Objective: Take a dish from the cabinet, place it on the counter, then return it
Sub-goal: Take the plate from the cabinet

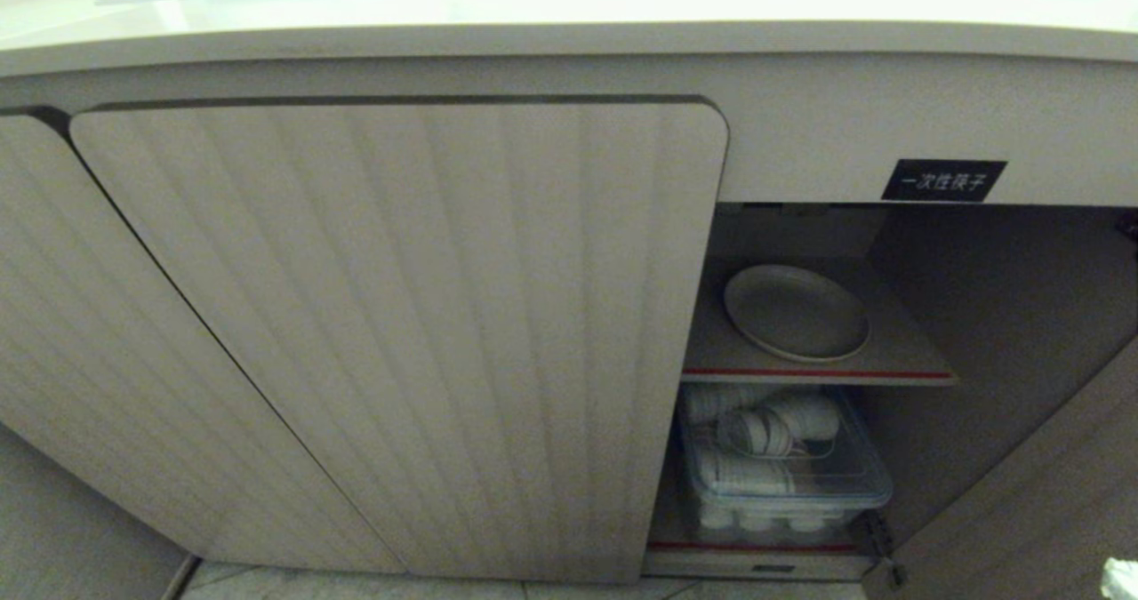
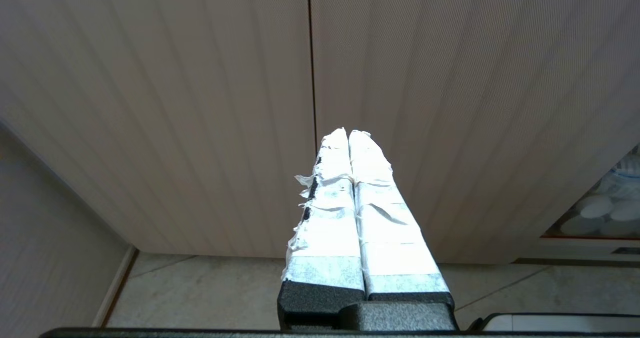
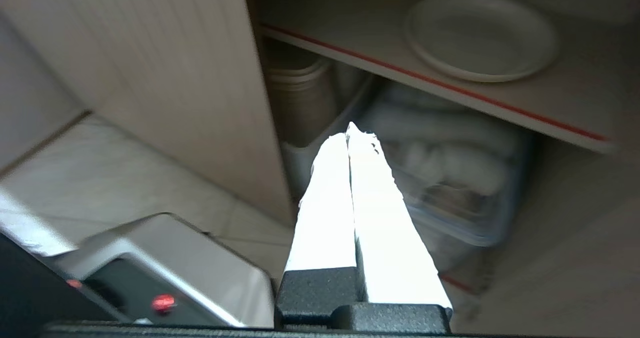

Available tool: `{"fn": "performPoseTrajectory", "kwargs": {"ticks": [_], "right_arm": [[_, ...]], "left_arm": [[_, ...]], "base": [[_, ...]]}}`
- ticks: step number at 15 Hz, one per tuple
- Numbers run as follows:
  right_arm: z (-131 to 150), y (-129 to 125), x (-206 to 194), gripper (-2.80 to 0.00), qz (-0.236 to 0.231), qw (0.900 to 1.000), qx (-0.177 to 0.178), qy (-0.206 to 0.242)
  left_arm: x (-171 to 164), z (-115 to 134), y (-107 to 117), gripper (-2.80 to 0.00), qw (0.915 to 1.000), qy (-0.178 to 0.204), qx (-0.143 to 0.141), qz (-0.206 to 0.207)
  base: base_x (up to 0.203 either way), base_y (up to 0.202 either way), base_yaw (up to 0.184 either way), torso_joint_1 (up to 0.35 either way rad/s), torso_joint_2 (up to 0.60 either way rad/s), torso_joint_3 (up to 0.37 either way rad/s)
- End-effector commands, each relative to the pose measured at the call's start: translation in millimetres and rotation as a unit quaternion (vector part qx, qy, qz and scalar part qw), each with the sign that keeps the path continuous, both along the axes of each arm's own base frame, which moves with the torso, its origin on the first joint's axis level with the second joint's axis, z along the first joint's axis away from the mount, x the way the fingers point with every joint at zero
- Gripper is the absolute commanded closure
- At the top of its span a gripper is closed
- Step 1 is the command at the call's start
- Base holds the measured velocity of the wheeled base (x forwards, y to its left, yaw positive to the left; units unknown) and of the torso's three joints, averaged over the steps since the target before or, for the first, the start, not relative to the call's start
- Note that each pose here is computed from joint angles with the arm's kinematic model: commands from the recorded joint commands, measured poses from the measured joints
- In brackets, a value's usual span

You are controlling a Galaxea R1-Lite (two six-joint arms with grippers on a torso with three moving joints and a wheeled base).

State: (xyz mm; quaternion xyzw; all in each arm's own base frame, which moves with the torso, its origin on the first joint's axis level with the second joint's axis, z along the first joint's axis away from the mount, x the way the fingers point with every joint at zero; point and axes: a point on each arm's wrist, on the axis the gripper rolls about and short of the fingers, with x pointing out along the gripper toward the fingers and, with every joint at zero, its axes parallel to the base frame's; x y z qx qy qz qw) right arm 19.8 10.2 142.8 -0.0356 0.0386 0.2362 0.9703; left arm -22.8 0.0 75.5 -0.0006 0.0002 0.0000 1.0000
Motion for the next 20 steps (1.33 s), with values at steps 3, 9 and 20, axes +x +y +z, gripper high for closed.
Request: {"fn": "performPoseTrajectory", "kwargs": {"ticks": [3, 9, 20], "right_arm": [[8, 12, 46, 0.00, 0.004, 0.997, 0.011, 0.080], [-1, 27, 115, 0.00, -0.072, 0.986, 0.057, 0.142], [-28, 35, 218, 0.00, -0.235, 0.959, 0.088, 0.130]], "left_arm": [[0, 0, 0, 0.00, 1.0000, 0.000, 0.000, 0.000], [0, 0, 0, 0.00, 1.0000, 0.000, 0.000, 0.000], [0, 0, 0, 0.00, 1.0000, 0.000, 0.000, 0.000]], "base": [[0.000, 0.000, 0.000, 0.000, 0.00, 0.000], [0.000, 0.000, 0.000, 0.000, 0.00, 0.000], [0.000, 0.000, 0.000, 0.000, 0.00, 0.000]]}}
